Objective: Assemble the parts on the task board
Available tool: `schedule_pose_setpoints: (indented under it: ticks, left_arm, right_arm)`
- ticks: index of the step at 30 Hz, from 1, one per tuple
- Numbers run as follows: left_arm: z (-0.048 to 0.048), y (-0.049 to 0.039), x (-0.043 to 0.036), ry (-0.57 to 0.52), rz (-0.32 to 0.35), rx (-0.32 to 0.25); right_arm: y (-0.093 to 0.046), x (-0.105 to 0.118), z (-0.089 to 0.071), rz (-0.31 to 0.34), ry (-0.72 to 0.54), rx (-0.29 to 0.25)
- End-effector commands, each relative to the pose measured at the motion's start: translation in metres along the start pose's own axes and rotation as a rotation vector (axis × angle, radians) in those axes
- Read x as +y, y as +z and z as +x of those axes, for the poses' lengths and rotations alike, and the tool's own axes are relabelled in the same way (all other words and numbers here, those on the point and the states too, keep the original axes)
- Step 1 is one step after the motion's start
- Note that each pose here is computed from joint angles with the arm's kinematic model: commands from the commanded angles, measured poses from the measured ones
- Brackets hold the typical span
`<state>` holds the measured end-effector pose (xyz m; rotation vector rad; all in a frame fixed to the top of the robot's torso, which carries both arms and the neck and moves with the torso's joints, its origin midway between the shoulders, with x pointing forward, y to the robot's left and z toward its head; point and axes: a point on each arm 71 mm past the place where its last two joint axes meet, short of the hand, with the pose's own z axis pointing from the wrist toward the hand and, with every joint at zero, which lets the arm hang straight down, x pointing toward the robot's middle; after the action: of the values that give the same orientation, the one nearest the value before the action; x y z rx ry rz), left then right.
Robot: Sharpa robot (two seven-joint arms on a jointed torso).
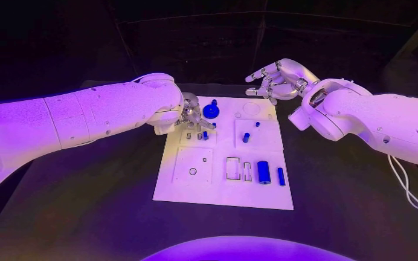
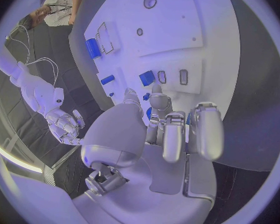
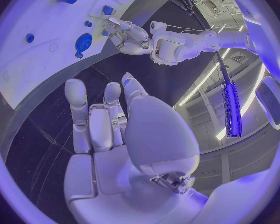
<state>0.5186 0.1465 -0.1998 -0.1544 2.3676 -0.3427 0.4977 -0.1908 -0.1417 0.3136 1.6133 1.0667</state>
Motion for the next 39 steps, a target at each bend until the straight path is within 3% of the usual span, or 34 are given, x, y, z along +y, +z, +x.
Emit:
schedule_pose_setpoints:
  ticks: [1, 17, 39]
  left_arm:
    - [0.0004, 0.0006, -0.0006, 0.023, -0.014, 0.014]
    - [0.0060, 0.0062, -0.0023, 0.052, -0.031, 0.045]
    - [0.0098, 0.0071, -0.0088, 0.067, -0.017, 0.060]
  right_arm:
    - [0.0010, 0.0012, -0.0002, 0.000, -0.002, 0.004]
    - [0.0029, 0.0017, 0.0012, 0.000, -0.002, 0.007]
    - [0.0054, 0.0022, 0.0027, -0.001, -0.002, 0.010]
